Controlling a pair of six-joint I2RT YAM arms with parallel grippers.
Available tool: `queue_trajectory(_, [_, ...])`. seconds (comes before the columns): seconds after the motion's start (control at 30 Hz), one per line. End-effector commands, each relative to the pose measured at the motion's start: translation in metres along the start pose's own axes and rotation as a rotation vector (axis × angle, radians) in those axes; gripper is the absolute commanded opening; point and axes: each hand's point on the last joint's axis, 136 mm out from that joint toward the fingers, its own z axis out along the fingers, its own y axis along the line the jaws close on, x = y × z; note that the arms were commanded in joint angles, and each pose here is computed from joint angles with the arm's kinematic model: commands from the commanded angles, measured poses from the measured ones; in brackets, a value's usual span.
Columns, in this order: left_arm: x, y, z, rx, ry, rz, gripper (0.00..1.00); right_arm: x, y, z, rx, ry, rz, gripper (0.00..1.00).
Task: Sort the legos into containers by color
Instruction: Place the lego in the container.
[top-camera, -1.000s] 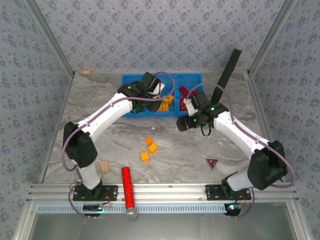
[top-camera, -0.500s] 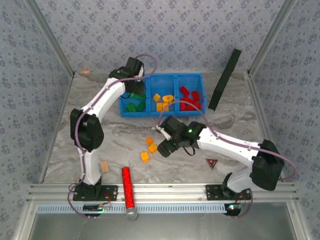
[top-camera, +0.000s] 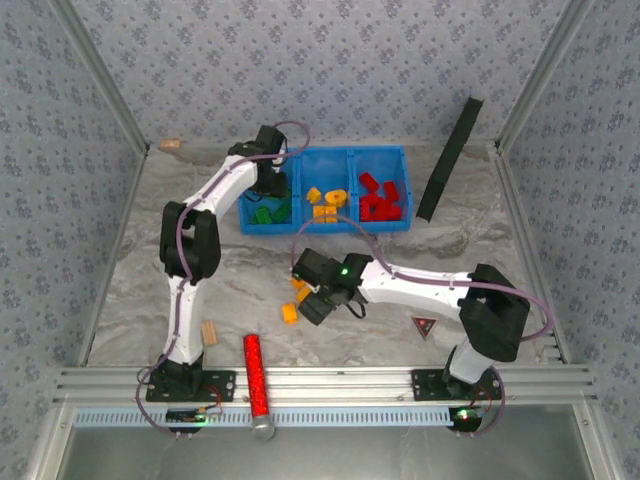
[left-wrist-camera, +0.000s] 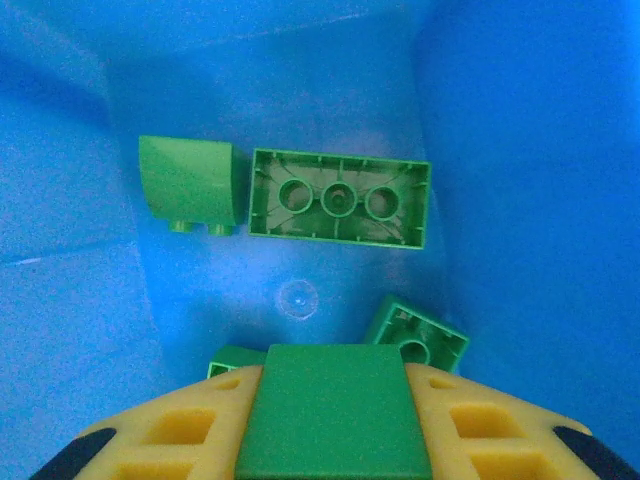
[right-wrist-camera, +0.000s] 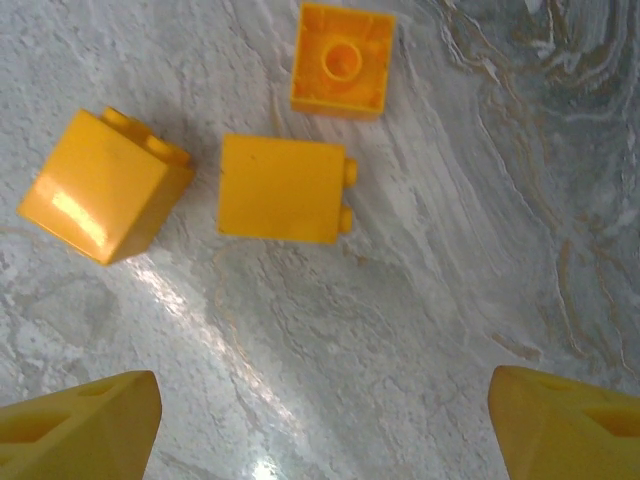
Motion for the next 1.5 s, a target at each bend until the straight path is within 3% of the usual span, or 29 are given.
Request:
queue_trajectory(0.0, [0.007,-0.002,0.008,0.017,0.027,-0.024,0.15,-0.007,0.000,0.004,0.037,-0.004,0.001,0.86])
queue_trajectory(0.17, [0.022,-0.001,0.020,0.015,0.067,-0.038,0.21,-0.009,0.003,0.015,0.034,0.000,-0.006,0.82])
queue_trajectory(0.37, [0.025,-0.002,0.019,0.020,0.068,-0.037,0.39,-0.020,-0.006,0.027,0.009,-0.026,-0.002,0.76])
queue_trajectory(0.67, [0.028,-0.001,0.017,0.024,0.068,-0.039,0.61,-0.028,-0.001,0.045,-0.048,-0.034,0.005,0.75])
queue_trajectory(1.33, [0.006,-0.017,-0.044,0.141,-0.040,-0.059,0.69,-0.034,-0.001,0.072,-0.096,-0.039,0.026,0.74])
queue_trajectory(1.47, [0.009,-0.017,-0.051,0.150,-0.042,-0.060,0.70,-0.051,0.000,0.071,-0.113,-0.069,0.022,0.74])
